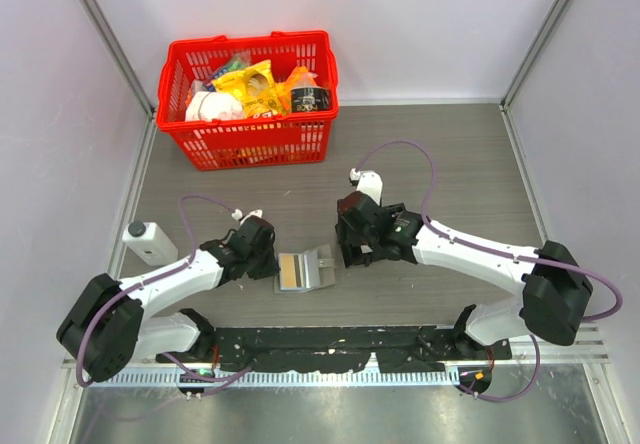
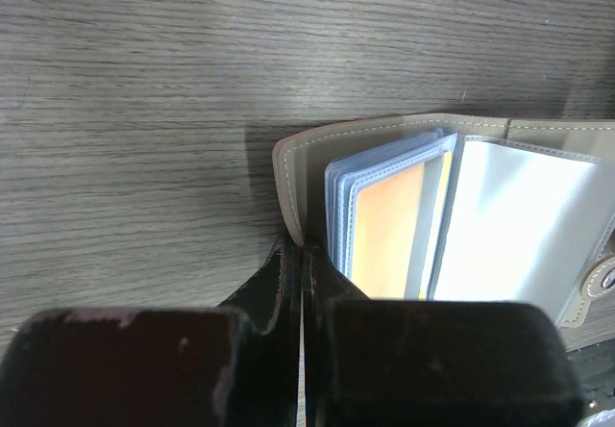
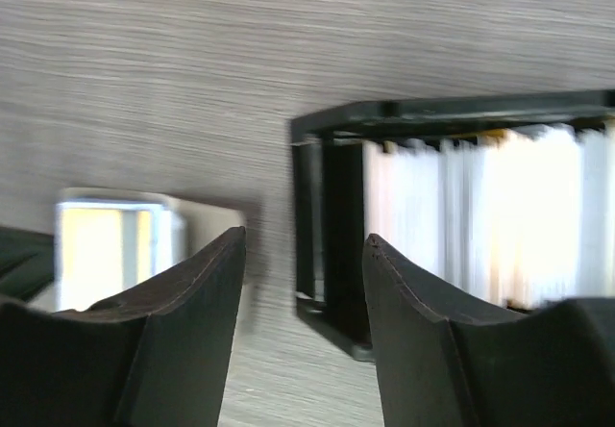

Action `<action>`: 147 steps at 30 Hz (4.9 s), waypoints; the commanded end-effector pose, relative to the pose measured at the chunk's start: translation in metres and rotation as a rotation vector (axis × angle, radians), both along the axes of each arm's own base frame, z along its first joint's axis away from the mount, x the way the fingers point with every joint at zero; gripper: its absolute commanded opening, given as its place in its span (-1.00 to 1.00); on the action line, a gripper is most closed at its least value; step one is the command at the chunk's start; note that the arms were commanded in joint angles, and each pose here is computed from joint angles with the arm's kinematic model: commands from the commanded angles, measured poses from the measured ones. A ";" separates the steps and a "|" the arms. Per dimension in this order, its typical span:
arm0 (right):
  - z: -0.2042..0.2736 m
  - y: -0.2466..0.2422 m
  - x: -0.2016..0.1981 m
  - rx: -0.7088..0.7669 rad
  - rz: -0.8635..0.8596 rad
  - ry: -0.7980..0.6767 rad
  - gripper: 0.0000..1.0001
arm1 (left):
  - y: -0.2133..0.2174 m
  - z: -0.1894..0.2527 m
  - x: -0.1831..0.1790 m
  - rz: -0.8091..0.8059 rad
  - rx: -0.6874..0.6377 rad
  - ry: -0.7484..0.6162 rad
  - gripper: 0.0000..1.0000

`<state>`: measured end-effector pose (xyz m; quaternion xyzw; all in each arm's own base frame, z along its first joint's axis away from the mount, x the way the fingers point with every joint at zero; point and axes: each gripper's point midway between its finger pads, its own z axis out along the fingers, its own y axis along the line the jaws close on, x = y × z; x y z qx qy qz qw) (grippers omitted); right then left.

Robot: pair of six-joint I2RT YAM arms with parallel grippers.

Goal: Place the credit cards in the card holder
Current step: Pick up the credit card from the storage box, then insert the credit card into the card holder.

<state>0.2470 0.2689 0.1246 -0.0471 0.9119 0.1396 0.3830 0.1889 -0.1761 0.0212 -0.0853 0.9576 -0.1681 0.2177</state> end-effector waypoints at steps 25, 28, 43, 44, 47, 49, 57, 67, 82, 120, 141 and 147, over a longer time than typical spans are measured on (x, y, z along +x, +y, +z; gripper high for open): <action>-0.063 -0.058 0.020 -0.611 -0.042 0.047 0.33 | -0.004 -0.002 -0.003 -0.037 -0.010 0.009 -1.00; -0.053 -0.063 0.022 -0.625 -0.063 0.020 0.33 | -0.003 -0.003 -0.004 -0.038 -0.006 0.010 -1.00; -0.028 -0.064 0.021 -0.577 -0.066 -0.019 0.04 | -0.002 -0.005 -0.004 -0.039 0.001 0.012 -1.00; -0.027 -0.064 0.021 -0.577 -0.066 -0.019 -0.03 | -0.003 -0.005 -0.005 -0.042 -0.001 0.013 -1.00; -0.028 -0.065 0.019 -0.577 -0.056 -0.019 -0.15 | -0.002 -0.006 -0.004 -0.040 0.003 0.014 -1.00; -0.032 -0.065 0.017 -0.574 -0.044 -0.008 -0.22 | -0.002 -0.005 -0.004 -0.038 0.002 0.013 -1.00; -0.037 -0.061 0.015 -0.539 -0.033 0.003 -0.56 | -0.003 -0.009 -0.005 -0.044 0.008 0.026 -1.00; -0.038 -0.041 0.014 -0.459 0.028 0.022 -0.95 | -0.002 -0.011 -0.005 -0.039 0.010 0.030 -1.00; -0.078 -0.047 0.010 -0.441 0.063 0.133 -0.89 | -0.001 -0.016 -0.006 -0.043 0.019 0.043 -1.00; 0.016 -0.032 0.005 -0.113 0.059 0.024 -0.98 | -0.007 0.009 -0.001 -0.045 -0.013 0.004 -1.00; 0.041 0.106 -0.039 0.422 0.075 -0.042 -0.98 | -0.020 0.041 -0.003 -0.012 -0.148 -0.027 -1.00; 0.026 0.123 -0.035 0.451 0.061 -0.048 -0.98 | -0.022 0.040 -0.003 -0.005 -0.167 -0.029 -1.00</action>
